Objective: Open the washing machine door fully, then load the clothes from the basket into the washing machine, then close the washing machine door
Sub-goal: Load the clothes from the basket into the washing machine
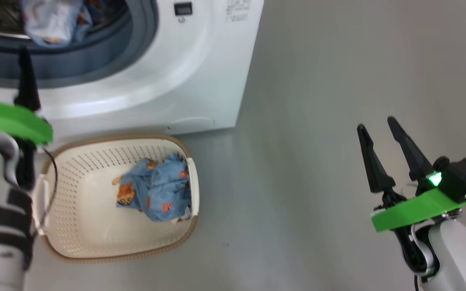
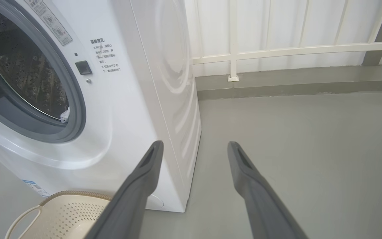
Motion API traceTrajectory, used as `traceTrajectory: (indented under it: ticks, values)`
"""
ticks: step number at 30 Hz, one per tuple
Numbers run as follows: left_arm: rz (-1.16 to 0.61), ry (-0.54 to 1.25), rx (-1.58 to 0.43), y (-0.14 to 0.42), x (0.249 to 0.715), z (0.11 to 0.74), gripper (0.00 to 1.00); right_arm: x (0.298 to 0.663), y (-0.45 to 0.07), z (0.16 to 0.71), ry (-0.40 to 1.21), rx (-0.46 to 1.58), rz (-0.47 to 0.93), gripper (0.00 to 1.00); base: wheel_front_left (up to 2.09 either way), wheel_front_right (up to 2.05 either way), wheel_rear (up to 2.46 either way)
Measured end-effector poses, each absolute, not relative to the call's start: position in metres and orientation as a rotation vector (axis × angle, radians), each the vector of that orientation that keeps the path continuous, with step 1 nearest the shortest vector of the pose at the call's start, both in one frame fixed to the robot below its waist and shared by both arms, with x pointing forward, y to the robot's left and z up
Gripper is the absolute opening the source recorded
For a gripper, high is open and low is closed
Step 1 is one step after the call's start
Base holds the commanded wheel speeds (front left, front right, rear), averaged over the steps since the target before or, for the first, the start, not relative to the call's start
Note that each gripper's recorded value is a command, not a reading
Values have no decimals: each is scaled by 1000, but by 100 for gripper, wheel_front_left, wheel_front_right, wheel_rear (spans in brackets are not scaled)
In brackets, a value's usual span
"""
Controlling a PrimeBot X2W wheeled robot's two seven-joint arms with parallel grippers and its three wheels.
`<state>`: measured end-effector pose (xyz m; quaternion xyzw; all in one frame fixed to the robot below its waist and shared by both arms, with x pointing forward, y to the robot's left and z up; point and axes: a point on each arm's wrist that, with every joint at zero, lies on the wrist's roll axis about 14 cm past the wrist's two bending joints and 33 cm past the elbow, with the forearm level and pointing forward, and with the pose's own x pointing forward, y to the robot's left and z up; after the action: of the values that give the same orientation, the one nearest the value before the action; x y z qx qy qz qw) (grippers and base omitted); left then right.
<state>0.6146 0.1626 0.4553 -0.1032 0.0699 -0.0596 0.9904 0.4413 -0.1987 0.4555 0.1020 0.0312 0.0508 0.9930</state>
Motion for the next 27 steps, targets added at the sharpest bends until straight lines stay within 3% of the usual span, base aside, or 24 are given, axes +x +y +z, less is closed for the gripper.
traceTrajectory:
  ticks: [27]
  values:
    - [-30, 73, -147, 210, 449, 471, 100, 385, -191, 484, 20, 181, 156, 100, 0, 0, 0]
